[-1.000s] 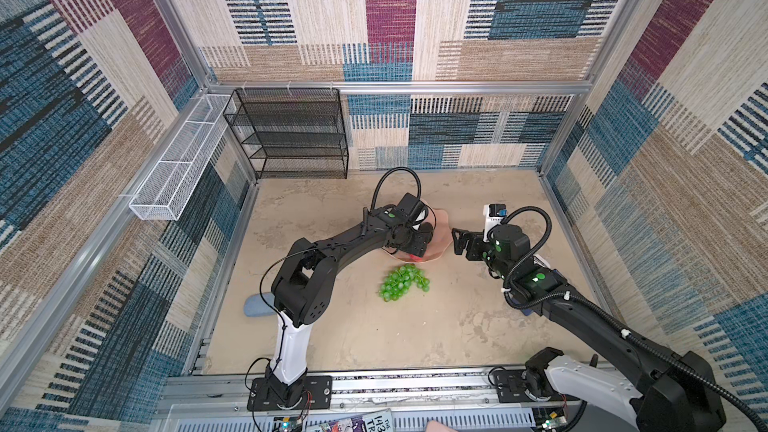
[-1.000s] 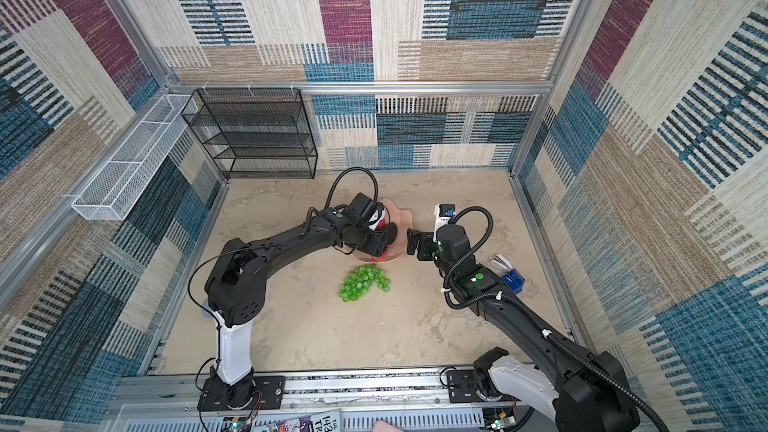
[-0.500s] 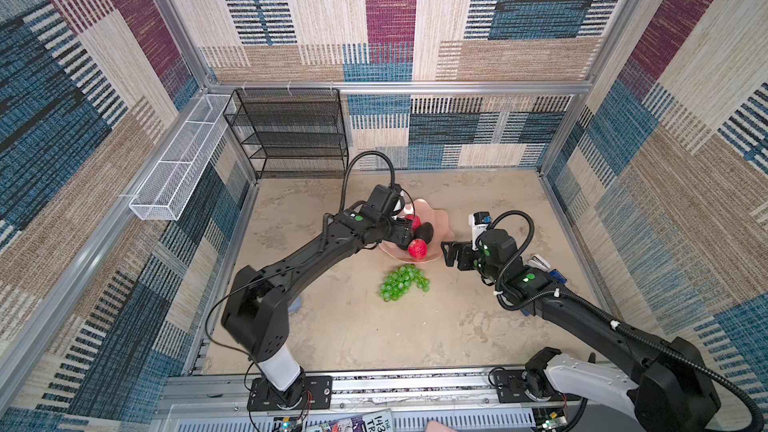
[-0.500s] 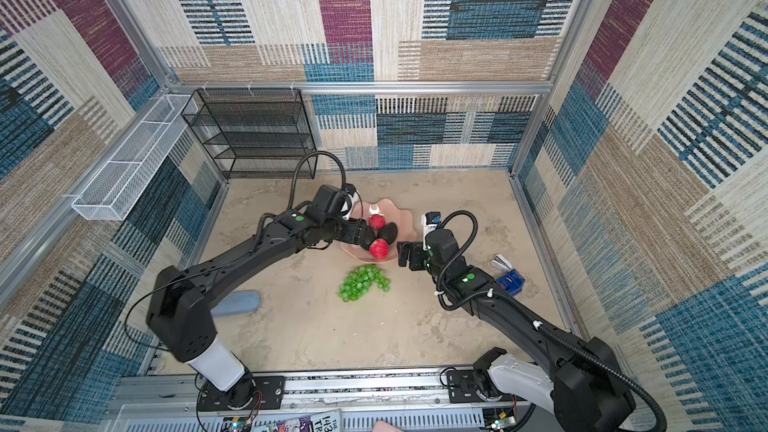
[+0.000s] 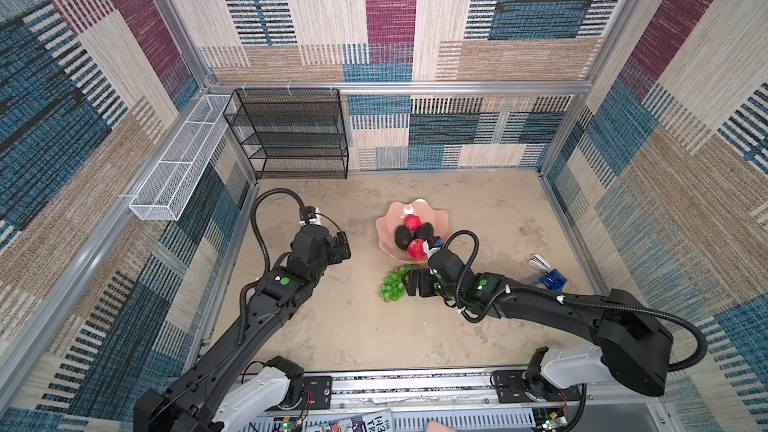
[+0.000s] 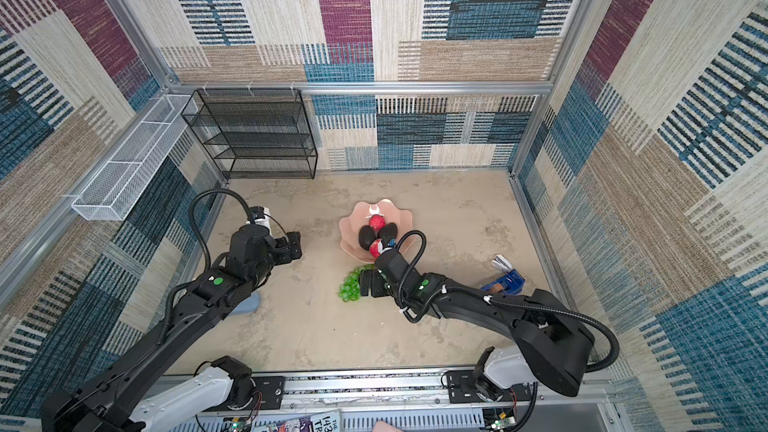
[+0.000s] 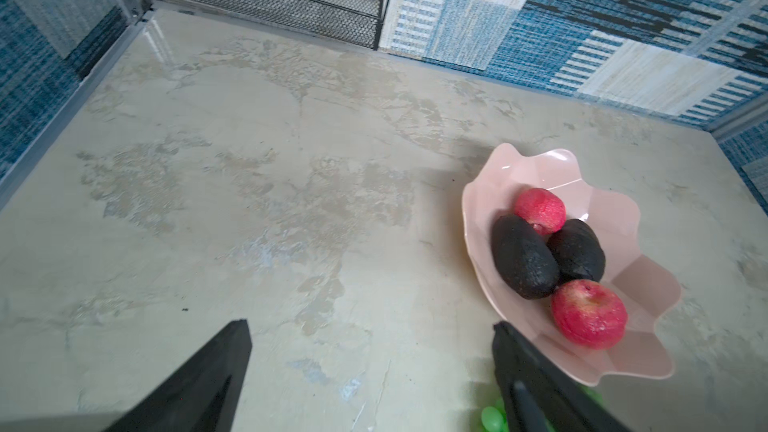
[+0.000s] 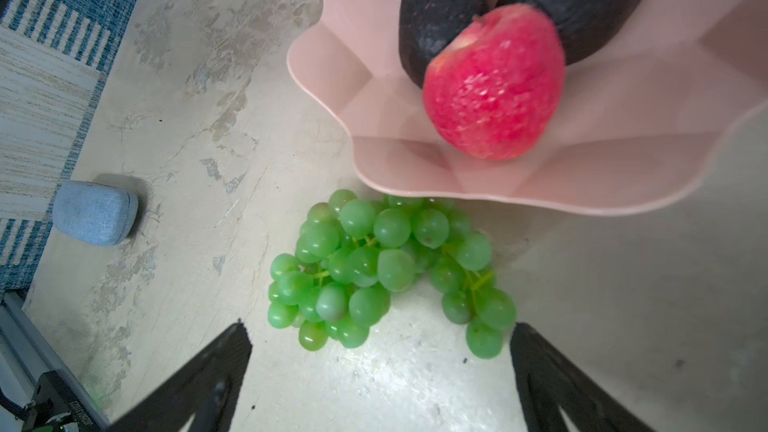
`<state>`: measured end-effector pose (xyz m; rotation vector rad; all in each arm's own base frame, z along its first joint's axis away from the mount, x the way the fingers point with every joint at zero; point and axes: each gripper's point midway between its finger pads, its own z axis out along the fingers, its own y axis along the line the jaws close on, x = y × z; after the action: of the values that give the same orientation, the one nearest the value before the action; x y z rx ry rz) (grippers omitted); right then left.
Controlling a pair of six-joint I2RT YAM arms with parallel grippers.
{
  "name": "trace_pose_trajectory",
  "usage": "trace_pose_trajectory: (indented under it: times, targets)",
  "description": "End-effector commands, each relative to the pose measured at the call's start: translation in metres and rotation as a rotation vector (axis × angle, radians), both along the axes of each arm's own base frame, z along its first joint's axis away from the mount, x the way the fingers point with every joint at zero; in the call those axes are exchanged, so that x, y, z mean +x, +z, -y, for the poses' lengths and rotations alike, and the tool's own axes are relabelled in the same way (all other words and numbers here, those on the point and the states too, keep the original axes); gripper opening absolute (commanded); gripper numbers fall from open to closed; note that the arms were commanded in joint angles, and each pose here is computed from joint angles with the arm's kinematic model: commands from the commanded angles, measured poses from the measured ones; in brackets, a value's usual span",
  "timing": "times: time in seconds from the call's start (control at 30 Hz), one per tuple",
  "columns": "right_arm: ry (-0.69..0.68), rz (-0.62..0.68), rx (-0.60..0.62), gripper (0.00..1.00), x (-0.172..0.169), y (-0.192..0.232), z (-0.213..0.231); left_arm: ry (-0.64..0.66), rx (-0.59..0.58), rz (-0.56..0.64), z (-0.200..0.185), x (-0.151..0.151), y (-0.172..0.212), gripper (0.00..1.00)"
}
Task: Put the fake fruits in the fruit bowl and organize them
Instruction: 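Place the apple in the bowl with left gripper while right moves to grapes, then grasp the green grapes with the right gripper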
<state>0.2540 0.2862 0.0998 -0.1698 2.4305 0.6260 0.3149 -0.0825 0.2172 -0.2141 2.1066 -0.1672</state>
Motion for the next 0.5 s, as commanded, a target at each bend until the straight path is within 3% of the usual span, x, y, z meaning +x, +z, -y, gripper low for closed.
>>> trace_pose_trajectory:
  times: [0.0, 0.17, 0.47]
  targets:
    - [-0.055, 0.010, -0.006, 1.00, 0.007, -0.004, -0.007, 0.061, -0.010, -0.016, -0.016, -0.011, -0.007, 0.94]
    - [-0.064, 0.033, -0.107, 1.00, 0.022, -0.018, -0.011, 0.070, -0.014, -0.013, -0.024, -0.020, -0.012, 0.95]
    - [-0.046, 0.029, -0.152, 1.00, 0.036, -0.032, -0.041, 0.072, -0.015, -0.011, -0.027, -0.024, -0.012, 0.95]
